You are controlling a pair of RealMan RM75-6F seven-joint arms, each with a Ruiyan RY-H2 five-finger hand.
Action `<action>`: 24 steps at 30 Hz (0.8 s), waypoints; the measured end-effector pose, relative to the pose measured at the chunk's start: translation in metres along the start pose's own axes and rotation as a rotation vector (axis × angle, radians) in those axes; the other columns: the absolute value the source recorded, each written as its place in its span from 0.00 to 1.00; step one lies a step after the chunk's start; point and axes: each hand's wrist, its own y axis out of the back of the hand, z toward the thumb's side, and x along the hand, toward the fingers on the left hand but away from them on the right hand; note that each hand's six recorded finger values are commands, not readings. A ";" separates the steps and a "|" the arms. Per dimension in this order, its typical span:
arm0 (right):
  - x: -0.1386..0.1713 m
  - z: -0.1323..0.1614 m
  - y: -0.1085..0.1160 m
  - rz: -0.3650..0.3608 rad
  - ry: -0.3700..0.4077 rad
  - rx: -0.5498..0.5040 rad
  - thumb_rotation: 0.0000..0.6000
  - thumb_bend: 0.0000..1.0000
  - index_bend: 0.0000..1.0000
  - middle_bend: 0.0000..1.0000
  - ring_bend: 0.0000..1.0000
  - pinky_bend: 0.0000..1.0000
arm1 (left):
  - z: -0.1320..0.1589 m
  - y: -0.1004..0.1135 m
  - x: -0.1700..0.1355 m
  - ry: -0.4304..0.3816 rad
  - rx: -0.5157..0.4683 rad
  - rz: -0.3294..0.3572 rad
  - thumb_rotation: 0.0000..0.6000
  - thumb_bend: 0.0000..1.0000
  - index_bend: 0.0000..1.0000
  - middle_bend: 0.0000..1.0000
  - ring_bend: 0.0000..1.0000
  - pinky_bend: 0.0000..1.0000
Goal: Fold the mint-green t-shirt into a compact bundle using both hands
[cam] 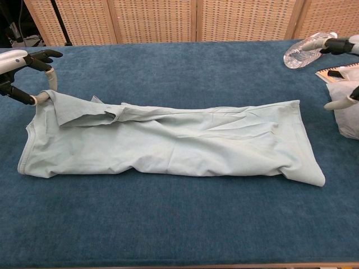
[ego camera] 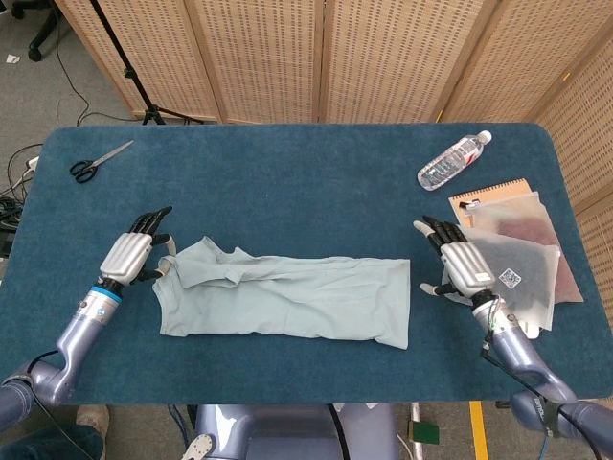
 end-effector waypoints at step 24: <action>0.095 0.002 0.023 -0.051 0.011 0.054 1.00 0.00 0.00 0.00 0.00 0.00 | 0.007 0.001 0.000 0.021 0.016 0.004 1.00 0.03 0.00 0.00 0.00 0.00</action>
